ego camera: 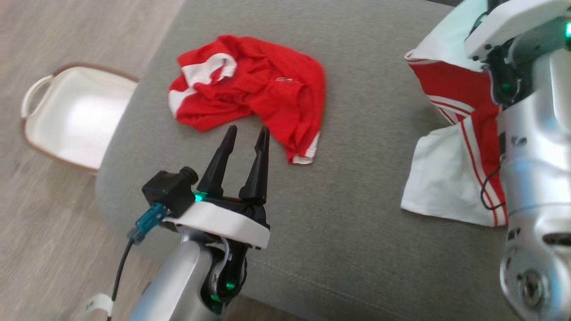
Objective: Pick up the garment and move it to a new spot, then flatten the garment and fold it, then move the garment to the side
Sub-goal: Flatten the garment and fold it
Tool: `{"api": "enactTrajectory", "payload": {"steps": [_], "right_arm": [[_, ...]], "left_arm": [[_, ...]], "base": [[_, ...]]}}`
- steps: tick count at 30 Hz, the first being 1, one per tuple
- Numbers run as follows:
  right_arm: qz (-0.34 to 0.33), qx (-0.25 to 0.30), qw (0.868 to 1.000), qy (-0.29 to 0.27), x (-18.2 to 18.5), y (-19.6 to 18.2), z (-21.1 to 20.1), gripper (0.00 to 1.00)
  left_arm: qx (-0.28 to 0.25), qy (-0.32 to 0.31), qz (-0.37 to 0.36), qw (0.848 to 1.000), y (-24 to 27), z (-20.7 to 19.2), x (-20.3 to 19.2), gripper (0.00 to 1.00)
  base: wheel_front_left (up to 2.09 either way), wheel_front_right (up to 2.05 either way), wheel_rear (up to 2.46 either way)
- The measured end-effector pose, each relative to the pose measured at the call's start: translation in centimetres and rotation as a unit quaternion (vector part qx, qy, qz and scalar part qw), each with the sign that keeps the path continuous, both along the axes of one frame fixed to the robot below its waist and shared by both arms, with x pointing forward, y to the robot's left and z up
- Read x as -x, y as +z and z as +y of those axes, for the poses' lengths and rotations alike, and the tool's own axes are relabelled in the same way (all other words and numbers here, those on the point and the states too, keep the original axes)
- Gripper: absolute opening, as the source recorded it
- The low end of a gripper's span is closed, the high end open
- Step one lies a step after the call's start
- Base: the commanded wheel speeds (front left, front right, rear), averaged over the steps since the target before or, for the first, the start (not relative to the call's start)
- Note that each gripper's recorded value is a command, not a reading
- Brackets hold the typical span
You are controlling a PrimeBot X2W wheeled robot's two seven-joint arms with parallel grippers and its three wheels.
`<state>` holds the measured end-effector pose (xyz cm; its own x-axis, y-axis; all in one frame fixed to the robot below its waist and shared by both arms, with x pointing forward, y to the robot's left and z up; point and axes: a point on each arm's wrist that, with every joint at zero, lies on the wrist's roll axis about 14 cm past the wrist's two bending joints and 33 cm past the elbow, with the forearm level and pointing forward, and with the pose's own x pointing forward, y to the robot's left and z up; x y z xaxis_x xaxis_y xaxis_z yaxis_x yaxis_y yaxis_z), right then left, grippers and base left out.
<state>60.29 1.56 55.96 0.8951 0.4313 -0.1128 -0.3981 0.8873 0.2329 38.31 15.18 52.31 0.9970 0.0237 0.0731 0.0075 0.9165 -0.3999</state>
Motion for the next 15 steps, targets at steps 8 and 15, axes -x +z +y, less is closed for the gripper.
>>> {"api": "enactTrajectory", "payload": {"steps": [8, 15], "right_arm": [[0.079, 0.101, 0.992, 0.016, 0.3, -6.4, 0.9, 1.0], [0.05, 0.103, 0.993, -0.007, 0.5, -5.0, -1.2, 1.0]], "left_arm": [[-0.002, 0.022, 0.009, 1.0, -0.4, 1.2, 0.7, 1.0], [0.001, 0.016, -0.005, 1.0, 0.5, 0.8, 0.3, 1.0]], "base": [[0.0, 0.0, 0.0], [0.0, 0.0, 0.0]]}}
